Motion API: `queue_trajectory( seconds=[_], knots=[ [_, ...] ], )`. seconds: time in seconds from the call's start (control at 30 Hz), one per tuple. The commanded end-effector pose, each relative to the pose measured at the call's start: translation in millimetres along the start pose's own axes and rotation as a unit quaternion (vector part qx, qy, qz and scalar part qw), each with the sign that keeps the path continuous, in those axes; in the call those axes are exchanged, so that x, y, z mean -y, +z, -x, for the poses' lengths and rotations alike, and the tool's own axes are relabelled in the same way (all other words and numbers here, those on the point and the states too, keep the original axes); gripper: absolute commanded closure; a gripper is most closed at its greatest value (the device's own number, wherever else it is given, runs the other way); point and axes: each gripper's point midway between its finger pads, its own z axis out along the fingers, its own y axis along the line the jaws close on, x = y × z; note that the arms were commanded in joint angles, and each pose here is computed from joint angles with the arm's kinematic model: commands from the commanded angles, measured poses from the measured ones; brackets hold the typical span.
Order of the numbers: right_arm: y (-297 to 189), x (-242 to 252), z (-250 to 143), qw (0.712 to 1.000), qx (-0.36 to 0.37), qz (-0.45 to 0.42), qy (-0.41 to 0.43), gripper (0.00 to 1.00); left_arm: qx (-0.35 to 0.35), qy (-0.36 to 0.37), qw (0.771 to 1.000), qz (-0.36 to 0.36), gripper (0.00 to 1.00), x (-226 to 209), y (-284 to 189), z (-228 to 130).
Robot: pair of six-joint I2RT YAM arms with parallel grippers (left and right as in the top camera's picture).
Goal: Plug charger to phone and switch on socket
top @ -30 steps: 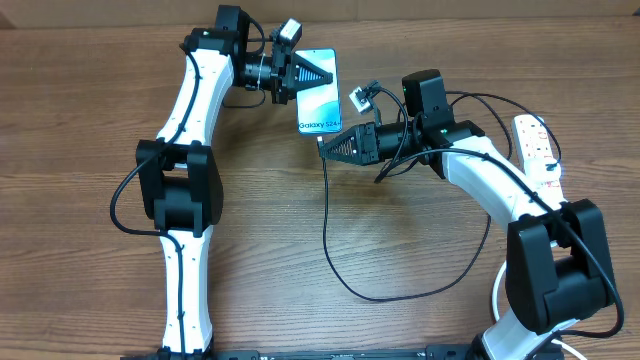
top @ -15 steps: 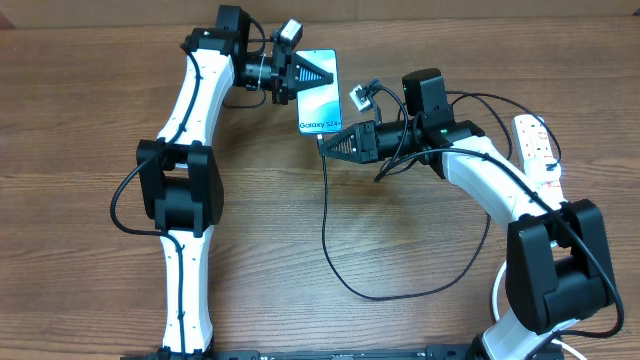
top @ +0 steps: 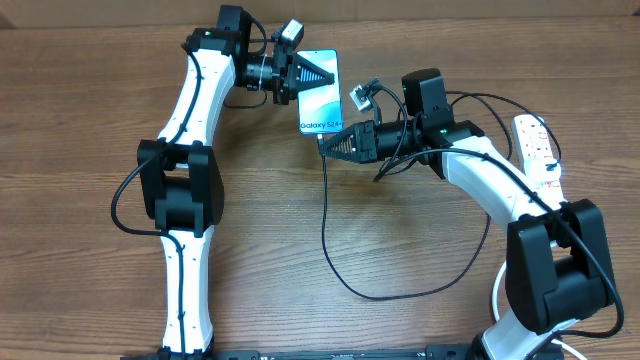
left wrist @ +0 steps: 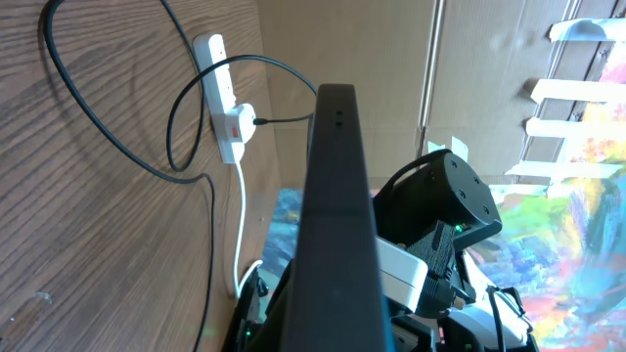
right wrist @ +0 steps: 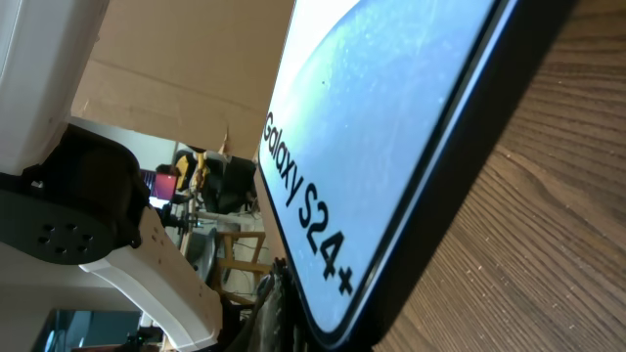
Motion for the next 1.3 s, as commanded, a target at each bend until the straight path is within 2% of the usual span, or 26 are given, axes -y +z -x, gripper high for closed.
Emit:
queue_trajectory(
  seconds=[0.0,0.63,0.87,1.27],
  knots=[
    [-4.4,-11.9,7.3,1.000,0.009,0.003,-0.013,0.96,-0.004,0.014,1.000,-0.014,0.96,20.8,1.7,-1.7],
    [-9.1,-14.4,8.9,1.000,0.010,0.015,-0.014,0.96,-0.004,0.024,1.000,-0.017,0.96,22.0,2.0,-0.4],
    [-9.5,-6.2,16.2,1.000,0.027,-0.010,0.010,0.96,-0.007,0.024,0.999,-0.029,0.96,26.4,1.8,-1.4],
    [-11.2,-10.7,30.0,0.998,0.049,-0.005,0.041,0.96,-0.006,0.034,0.999,-0.027,0.96,25.6,1.8,-1.2]
  ],
)
